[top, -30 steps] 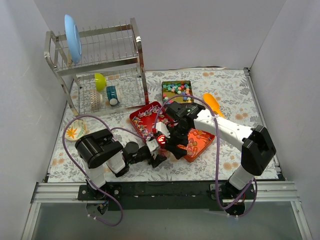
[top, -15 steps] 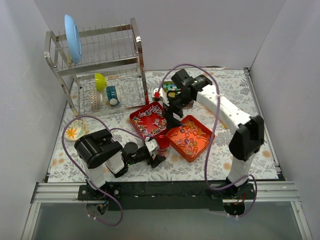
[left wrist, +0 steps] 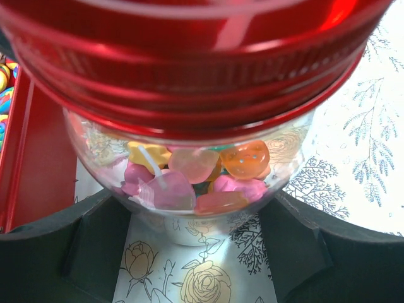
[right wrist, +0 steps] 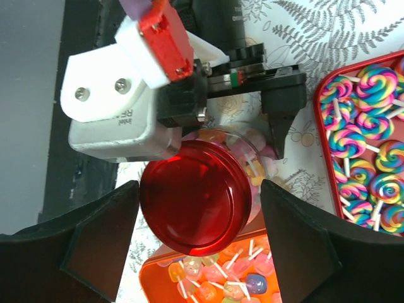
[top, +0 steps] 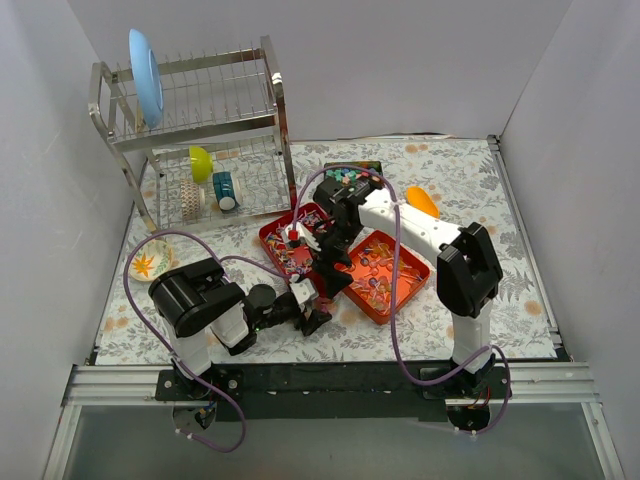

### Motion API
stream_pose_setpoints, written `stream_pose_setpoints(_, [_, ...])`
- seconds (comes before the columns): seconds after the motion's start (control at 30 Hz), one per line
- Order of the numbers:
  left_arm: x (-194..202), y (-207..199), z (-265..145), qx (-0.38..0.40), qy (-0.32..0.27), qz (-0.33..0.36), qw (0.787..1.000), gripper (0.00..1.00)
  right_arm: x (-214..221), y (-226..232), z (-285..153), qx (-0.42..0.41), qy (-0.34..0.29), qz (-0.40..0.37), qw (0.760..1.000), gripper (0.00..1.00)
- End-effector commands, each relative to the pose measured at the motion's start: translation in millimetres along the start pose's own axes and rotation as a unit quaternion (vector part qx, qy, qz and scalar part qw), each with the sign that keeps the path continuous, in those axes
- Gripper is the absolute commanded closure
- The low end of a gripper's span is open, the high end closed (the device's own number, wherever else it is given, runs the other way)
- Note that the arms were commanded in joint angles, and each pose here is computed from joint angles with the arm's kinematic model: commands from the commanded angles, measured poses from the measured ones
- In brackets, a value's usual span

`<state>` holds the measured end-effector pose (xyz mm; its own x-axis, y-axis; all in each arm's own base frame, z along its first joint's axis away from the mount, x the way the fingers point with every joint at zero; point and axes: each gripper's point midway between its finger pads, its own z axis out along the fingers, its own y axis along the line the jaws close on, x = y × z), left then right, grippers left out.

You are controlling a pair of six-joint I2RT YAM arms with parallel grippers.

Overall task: Pack the candies
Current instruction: Screw the bottle lid onto the packing bottle.

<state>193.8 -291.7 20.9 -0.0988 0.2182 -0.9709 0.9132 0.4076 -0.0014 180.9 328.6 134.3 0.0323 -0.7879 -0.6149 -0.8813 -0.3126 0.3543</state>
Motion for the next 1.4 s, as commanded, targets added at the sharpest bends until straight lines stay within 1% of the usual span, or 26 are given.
stream_pose_setpoints(0.0, [-41.0, 8.5, -2.6, -0.018, -0.087, 0.044, 0.995, 1.00, -2.1, 4.4, -8.9, 0.019, -0.006, -0.018, 1.000, 0.18])
stream_pose_setpoints(0.1, [-39.4, 10.4, -2.3, -0.024, -0.084, 0.044, 0.995, 1.00, 3.8, 4.8, -8.0, 0.028, -0.001, -0.017, 0.999, 0.19])
stream_pose_setpoints(0.33, [-39.4, 12.8, -3.0, -0.030, -0.083, 0.040, 0.995, 1.00, 21.3, 16.9, -8.6, 0.038, 0.013, 0.002, 0.999, 0.16])
stream_pose_setpoints(0.53, [-39.8, 13.5, -2.8, -0.031, -0.085, 0.030, 0.995, 1.00, 42.2, 23.1, -5.1, 0.045, 0.039, 0.019, 0.998, 0.16])
stream_pose_setpoints(0.63, [-36.4, 14.2, -2.9, -0.031, -0.079, 0.027, 0.996, 1.00, 49.5, 25.5, -6.6, 0.051, 0.049, 0.023, 0.997, 0.16])
stream_pose_setpoints(0.73, [-37.8, 12.2, -4.7, -0.026, -0.083, 0.032, 0.996, 1.00, 60.7, 32.1, -17.5, 0.066, 0.066, 0.031, 0.995, 0.17])
stream_pose_setpoints(0.77, [-38.3, 8.7, -5.9, -0.018, -0.084, 0.035, 0.996, 1.00, 56.0, 32.4, -26.7, 0.082, 0.052, 0.030, 0.995, 0.17])
stream_pose_setpoints(0.83, [-39.4, 4.9, -6.6, -0.006, -0.087, 0.039, 0.995, 1.00, 52.4, 18.2, -47.3, 0.118, 0.013, 0.057, 0.991, 0.17])
stream_pose_setpoints(0.87, [-38.6, 1.8, -6.8, 0.001, -0.086, 0.039, 0.996, 1.00, 38.6, 13.9, -58.9, 0.127, -0.013, 0.052, 0.990, 0.17])
stream_pose_setpoints(0.9, [-38.3, 1.4, -6.5, 0.002, -0.086, 0.037, 0.996, 1.00, 34.3, 11.5, -66.3, 0.132, -0.022, 0.054, 0.990, 0.16])
stream_pose_setpoints(0.97, [-37.4, 1.0, -5.7, 0.004, -0.084, 0.036, 0.996, 1.00, 14.5, 3.3, -78.1, 0.144, -0.040, 0.035, 0.988, 0.16])
stream_pose_setpoints(1.07, [-37.2, 1.6, -4.5, 0.003, -0.084, 0.035, 0.996, 1.00, -13.0, -6.4, -84.0, 0.148, -0.070, 0.016, 0.986, 0.16])
stream_pose_setpoints(1.2, [-38.0, 2.0, -5.0, 0.002, -0.085, 0.035, 0.996, 1.00, -32.5, -0.9, -63.8, 0.116, -0.064, -0.025, 0.991, 0.16])
stream_pose_setpoints(1.37, [-39.0, 5.5, -5.2, -0.007, -0.086, 0.033, 0.996, 1.00, -36.5, 7.3, -37.4, 0.077, -0.046, -0.049, 0.995, 0.15])
